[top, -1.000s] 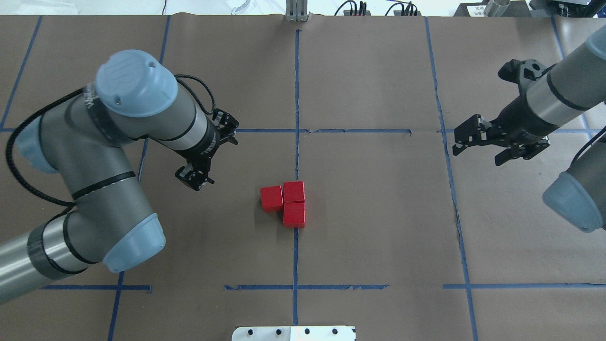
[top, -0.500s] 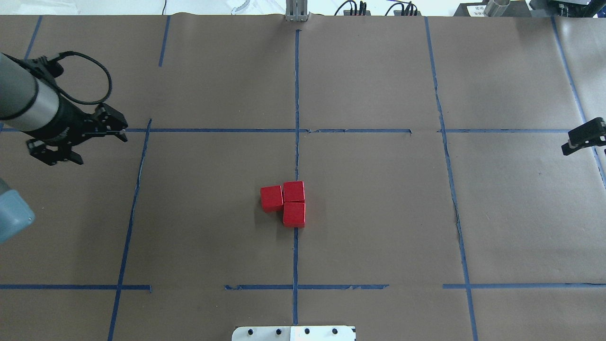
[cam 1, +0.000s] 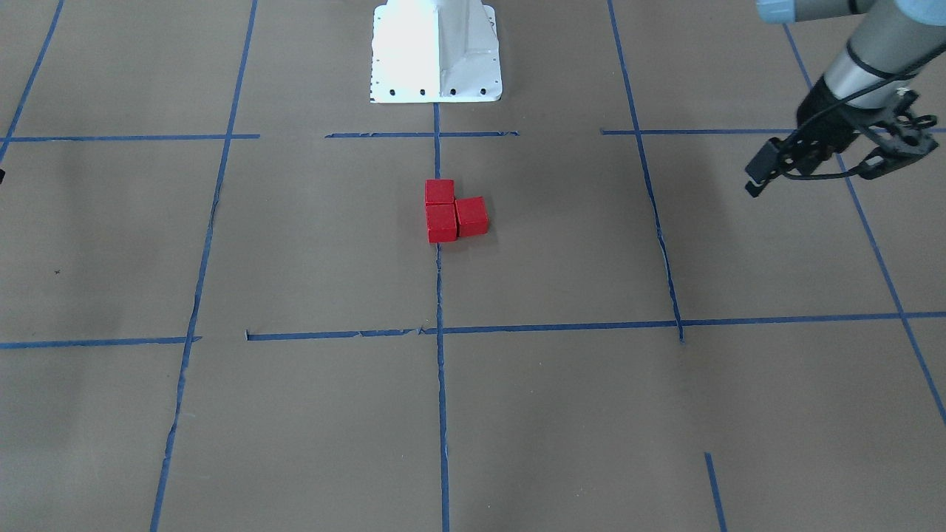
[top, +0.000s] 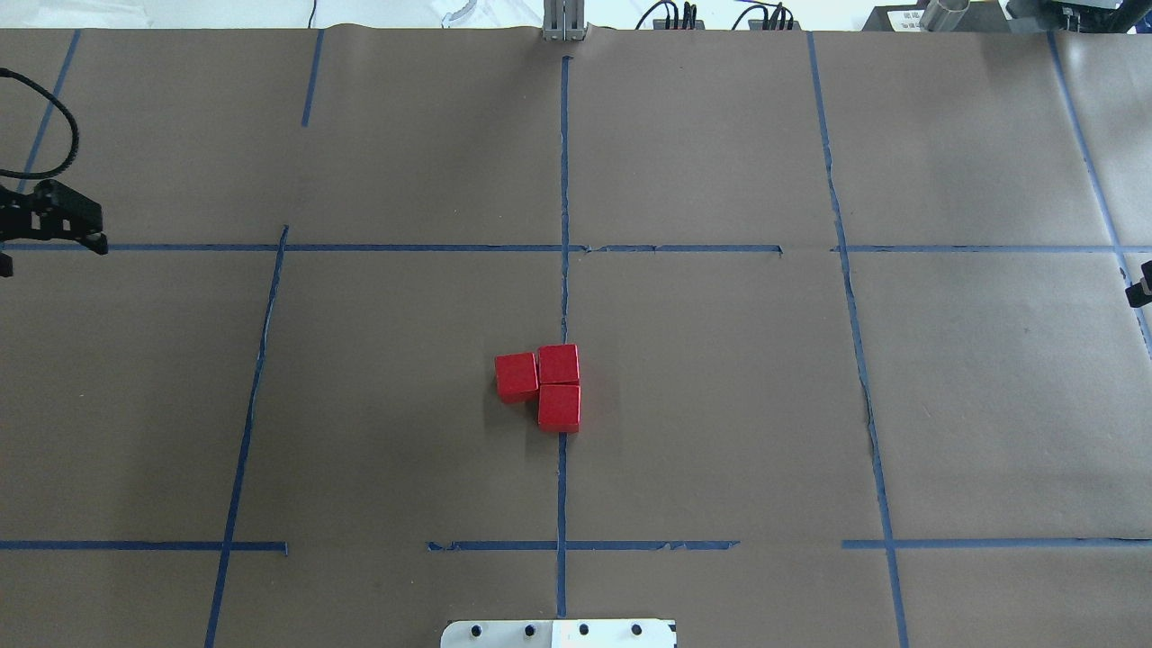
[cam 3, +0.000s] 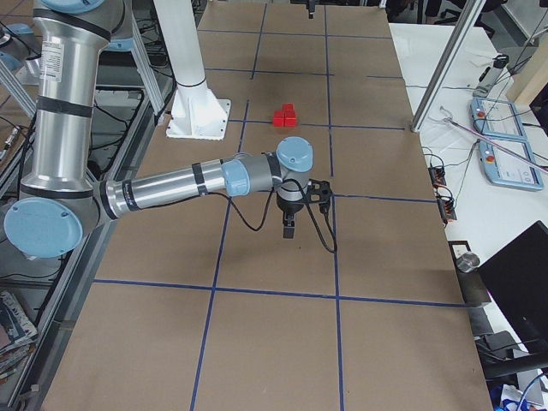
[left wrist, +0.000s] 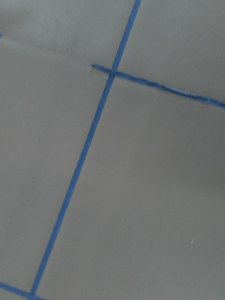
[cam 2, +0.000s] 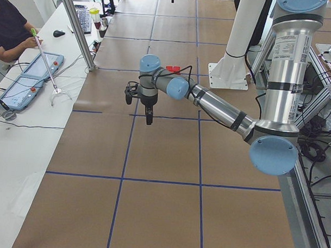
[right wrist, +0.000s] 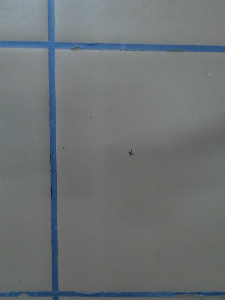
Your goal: Form red blocks into L shape at center
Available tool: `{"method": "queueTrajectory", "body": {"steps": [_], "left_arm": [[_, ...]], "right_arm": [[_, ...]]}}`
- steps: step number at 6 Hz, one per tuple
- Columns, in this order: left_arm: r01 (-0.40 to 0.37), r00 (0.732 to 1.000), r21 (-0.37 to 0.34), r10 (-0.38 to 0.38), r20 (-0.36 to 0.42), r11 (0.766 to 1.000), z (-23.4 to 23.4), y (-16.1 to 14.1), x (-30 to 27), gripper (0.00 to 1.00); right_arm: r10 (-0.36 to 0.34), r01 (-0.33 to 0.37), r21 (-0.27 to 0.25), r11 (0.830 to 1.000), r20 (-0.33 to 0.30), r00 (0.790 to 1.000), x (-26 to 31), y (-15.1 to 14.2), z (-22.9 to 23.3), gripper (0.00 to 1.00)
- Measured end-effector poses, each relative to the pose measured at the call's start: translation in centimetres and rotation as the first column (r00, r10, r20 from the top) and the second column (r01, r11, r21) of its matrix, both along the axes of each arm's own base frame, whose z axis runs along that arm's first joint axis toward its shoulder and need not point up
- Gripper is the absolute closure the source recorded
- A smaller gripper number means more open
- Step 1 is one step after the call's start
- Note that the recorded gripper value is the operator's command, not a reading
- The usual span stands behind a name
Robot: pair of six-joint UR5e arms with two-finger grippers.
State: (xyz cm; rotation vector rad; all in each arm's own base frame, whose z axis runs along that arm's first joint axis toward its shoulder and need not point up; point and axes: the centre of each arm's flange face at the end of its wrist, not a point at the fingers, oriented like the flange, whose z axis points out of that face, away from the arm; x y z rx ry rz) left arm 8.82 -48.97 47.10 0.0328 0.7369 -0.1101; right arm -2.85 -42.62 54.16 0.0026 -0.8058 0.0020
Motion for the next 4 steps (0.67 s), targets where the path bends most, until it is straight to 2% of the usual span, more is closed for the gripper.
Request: {"method": "queueTrajectory", "body": {"steps": [2,4], "left_arm": [[-0.129,0.992,0.098,0.128,0.012,0.987,7.9,-1.4,-8.8,0.0],[-0.185,0.982,0.131,0.19,-0.023,0.974,13.1,1.6,-13.4,0.0]], "right_arm": [[0.003,-0.003,0.005,1.0,-0.008,1.0,2.4,0.7,2.2,0.0],[0.017,-0.017,-0.001,1.0,-0.01,1.0,3.3,1.0,2.7,0.0]]}}
